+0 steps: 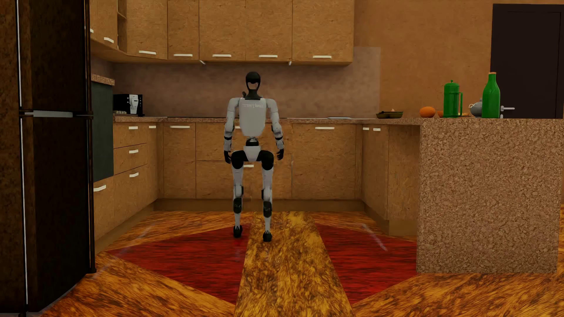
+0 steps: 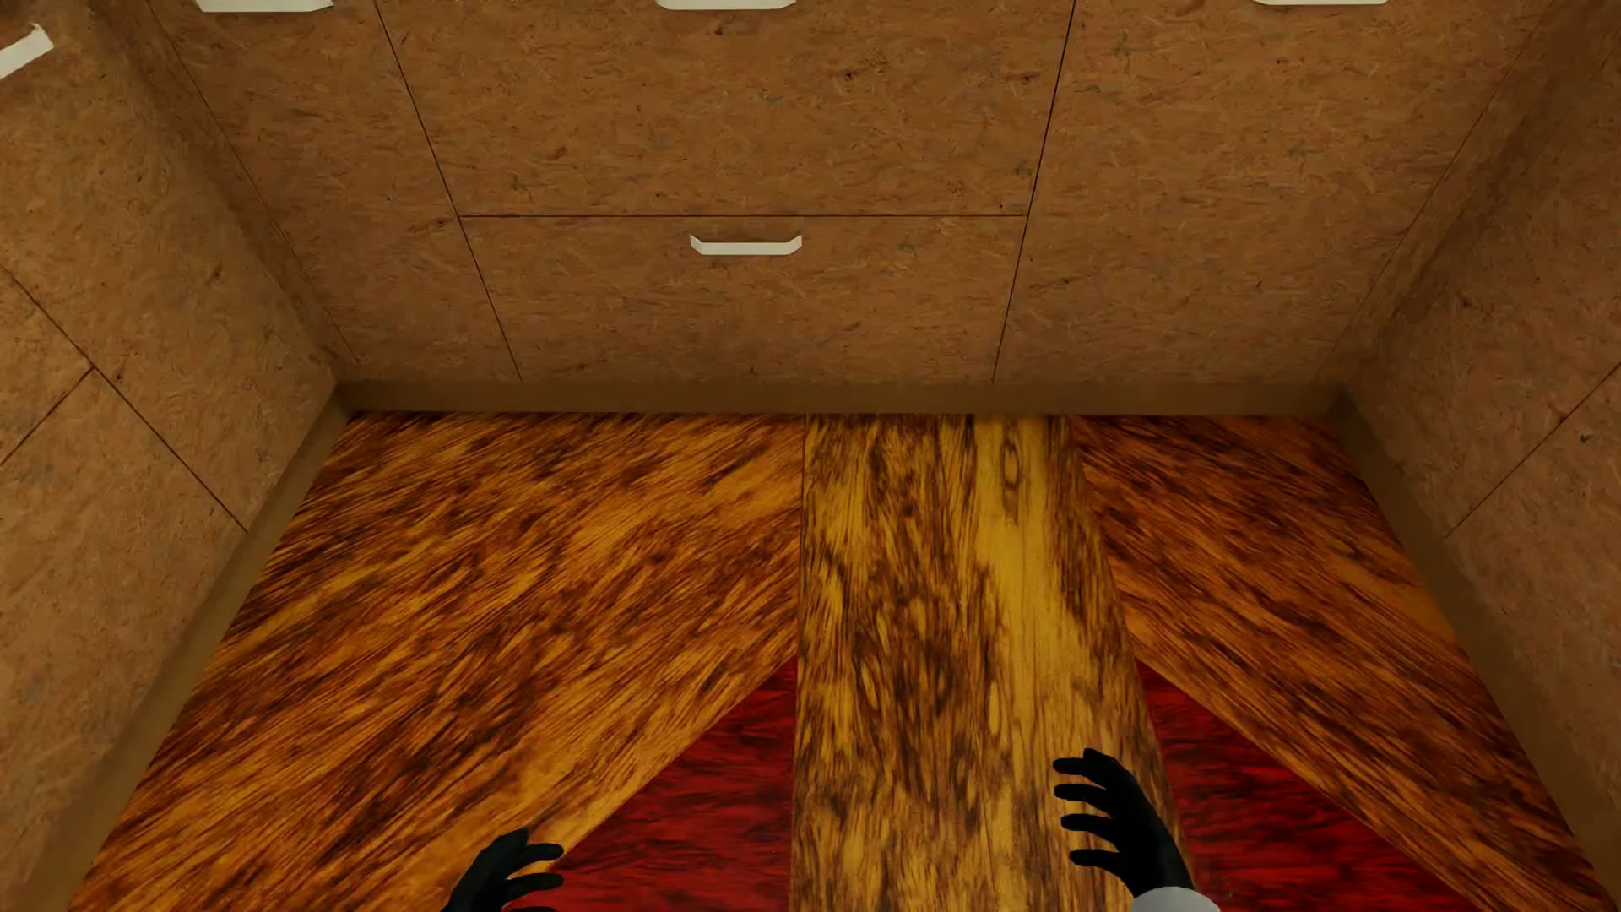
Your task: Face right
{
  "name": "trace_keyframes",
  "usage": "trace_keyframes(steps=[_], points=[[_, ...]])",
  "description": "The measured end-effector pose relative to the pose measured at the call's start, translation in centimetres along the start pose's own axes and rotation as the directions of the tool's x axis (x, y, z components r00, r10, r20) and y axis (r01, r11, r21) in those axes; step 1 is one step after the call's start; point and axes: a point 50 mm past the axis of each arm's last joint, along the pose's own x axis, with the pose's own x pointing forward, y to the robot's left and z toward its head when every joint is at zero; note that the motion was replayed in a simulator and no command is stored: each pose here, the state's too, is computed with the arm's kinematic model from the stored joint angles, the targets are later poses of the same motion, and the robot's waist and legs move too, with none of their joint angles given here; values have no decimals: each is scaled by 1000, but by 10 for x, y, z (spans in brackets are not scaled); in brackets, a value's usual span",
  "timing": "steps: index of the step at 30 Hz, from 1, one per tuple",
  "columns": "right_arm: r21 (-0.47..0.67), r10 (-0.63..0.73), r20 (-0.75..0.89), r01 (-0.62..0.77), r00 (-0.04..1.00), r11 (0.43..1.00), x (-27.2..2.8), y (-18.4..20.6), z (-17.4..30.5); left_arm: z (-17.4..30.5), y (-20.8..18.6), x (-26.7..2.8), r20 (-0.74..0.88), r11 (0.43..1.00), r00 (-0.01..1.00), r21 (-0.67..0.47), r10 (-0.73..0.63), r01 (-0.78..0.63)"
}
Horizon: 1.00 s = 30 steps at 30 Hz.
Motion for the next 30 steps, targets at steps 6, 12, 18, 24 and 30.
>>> trace_keyframes(steps=[6, 12, 18, 24, 30], points=[[130, 31, -340, 14, 940, 991, -49, 23, -88, 19, 21, 4, 80, 999, 996, 39, 28, -31], [72, 51, -401, -24, 915, 997, -49, 21, -92, 12, -2, 5, 10, 995, 999, 97, -30, 29], [92, 83, -318, -57, 944, 994, -38, 16, -76, 23, -4, 8, 56, 997, 998, 69, -40, 36], [77, 84, -279, -65, 957, 995, -28, 32, -62, 9, 12, 5, 3, 993, 999, 111, 42, -42], [111, 109, -294, -80, 950, 991, -30, 30, -66, 32, -5, 6, 108, 994, 991, 80, -77, 69]])
